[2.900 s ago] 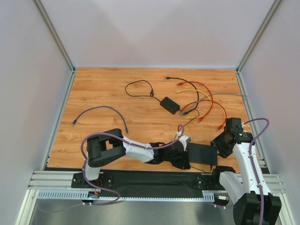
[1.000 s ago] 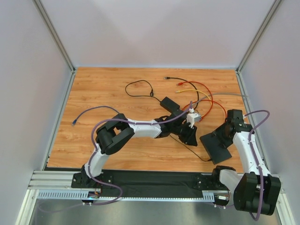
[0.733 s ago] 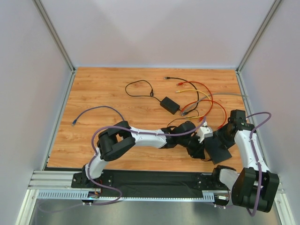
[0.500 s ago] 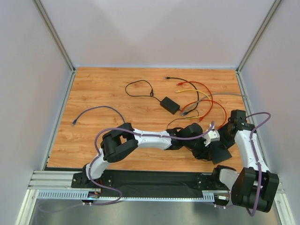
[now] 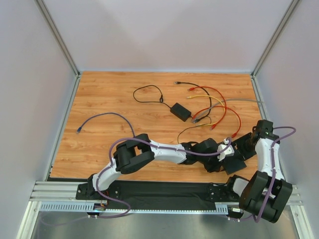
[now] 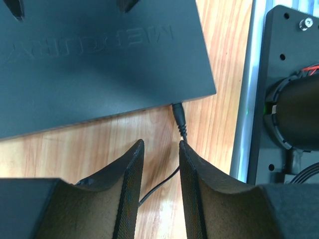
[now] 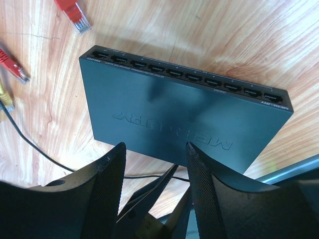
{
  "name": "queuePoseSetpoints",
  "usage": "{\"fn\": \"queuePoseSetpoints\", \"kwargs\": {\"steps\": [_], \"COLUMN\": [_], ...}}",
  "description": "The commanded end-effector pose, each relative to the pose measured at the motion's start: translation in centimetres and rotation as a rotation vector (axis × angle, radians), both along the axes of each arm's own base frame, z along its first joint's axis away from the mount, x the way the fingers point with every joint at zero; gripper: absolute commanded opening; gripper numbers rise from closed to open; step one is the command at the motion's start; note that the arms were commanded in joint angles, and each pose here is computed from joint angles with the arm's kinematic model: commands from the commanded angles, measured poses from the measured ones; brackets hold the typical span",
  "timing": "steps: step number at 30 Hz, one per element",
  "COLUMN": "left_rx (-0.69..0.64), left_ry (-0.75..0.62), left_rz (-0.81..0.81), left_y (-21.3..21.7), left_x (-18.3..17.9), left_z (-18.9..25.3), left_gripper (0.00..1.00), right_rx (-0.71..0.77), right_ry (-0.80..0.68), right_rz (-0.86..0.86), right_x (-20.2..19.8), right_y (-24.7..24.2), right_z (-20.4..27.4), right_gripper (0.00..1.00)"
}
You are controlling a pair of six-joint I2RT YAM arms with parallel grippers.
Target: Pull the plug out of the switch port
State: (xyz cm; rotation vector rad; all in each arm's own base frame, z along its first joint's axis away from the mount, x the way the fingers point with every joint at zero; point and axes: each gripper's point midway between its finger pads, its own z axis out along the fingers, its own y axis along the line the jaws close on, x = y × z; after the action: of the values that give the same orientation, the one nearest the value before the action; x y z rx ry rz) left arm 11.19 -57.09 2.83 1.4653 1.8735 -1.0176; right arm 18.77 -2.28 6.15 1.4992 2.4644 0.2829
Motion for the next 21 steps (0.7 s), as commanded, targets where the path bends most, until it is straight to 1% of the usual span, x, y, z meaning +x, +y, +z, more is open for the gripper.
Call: {"fn": "queuePoseSetpoints", "kwargs": {"steps": [1, 6, 15, 17, 21], "left_rx": [-0.075, -0.068, -0.13, -0.148, -0.175], "left_ry": [-0.03, -0.027, -0.03, -0.018, 0.035], "left_rz": [-0.009, 0.003, 0.083, 0.103, 0.075], "left_y": [-1.6, -2.1, -2.2, -2.5, -2.9], "left_x": [-0.4, -0.6, 0.3, 0.4, -0.6], "left_z": [2.0, 1.4, 3.3, 3.7, 3.4], "left_gripper": [0.42, 0.42, 0.42, 0.42, 0.41], "right_rx": [0.016, 0.018, 0.033, 0.036, 0.05], "right_ry": [-0.014, -0.022, -0.026, -0.032, -0.02], "right_rz": [0.037, 0.035, 0.043, 0.046, 0.047], "right_x": [-0.2, -0.3, -0.4, -0.3, -0.4], "right_y": [0.1, 0.3, 0.6, 0.6, 0.9], "right_z": [0.4, 0.2, 0.0, 0.0, -0.1], "right_gripper": [0.54, 0.54, 0.54, 0.54, 0.54]}}
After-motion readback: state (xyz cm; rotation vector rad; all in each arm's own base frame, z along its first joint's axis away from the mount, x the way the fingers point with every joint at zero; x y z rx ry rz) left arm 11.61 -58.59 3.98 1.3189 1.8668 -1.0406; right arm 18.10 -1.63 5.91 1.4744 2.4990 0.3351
